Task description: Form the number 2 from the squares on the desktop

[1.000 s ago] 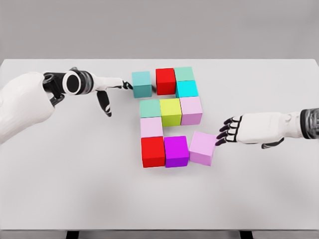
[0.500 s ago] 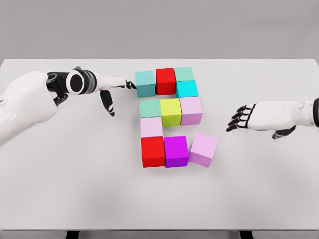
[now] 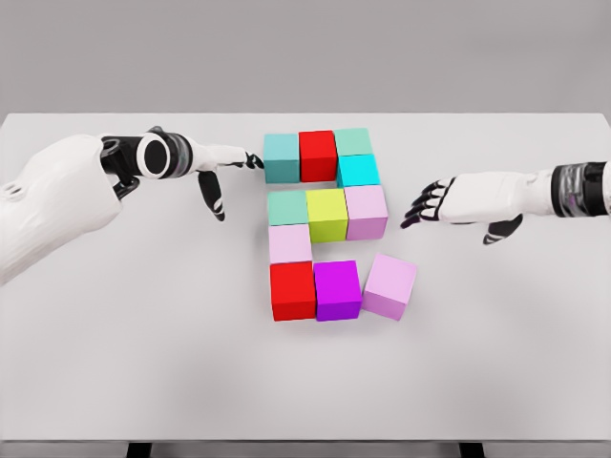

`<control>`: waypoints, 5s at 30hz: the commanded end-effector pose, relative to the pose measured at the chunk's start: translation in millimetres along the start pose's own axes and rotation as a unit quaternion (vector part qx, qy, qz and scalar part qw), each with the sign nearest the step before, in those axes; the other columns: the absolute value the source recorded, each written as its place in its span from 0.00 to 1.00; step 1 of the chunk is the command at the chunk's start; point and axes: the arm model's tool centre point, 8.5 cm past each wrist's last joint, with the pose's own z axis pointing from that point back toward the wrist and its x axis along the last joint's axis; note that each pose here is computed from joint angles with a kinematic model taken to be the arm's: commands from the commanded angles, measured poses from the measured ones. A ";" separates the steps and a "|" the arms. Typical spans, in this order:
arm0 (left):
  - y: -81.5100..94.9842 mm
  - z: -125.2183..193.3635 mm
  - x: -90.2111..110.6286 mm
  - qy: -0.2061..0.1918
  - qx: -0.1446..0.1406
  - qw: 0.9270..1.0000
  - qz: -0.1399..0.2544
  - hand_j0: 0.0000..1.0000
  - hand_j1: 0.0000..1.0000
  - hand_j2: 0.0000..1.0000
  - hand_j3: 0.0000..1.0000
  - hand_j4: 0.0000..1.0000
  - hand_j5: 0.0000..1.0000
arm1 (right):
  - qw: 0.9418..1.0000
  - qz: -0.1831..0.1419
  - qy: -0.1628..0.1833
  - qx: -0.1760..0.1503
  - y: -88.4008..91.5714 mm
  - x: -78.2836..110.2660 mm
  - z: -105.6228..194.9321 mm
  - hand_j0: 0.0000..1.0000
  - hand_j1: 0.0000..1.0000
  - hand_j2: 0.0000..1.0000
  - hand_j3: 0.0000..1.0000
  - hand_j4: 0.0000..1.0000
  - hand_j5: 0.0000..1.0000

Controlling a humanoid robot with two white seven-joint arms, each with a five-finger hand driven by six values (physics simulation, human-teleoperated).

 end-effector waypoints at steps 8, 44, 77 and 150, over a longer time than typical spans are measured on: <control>12.0 13.5 -10.1 -0.016 0.017 1.000 0.006 1.00 1.00 1.00 1.00 1.00 1.00 | 0.999 -0.007 -0.042 0.022 14.7 21.7 -19.2 1.00 1.00 1.00 1.00 1.00 1.00; 14.1 8.4 1.1 -0.028 0.019 0.999 -0.004 1.00 1.00 1.00 1.00 1.00 1.00 | 0.999 0.011 -0.026 0.043 16.4 38.3 56.4 1.00 1.00 1.00 1.00 1.00 1.00; 32.0 14.1 -1.5 -0.028 0.039 0.999 -0.006 1.00 1.00 1.00 1.00 1.00 1.00 | 0.993 0.020 -0.102 0.055 23.4 72.5 11.5 1.00 1.00 1.00 1.00 1.00 1.00; 19.2 4.4 -21.5 -0.166 0.046 0.983 -0.056 1.00 1.00 1.00 1.00 1.00 1.00 | 0.996 0.017 -0.076 0.036 7.8 48.1 2.3 1.00 1.00 1.00 1.00 1.00 1.00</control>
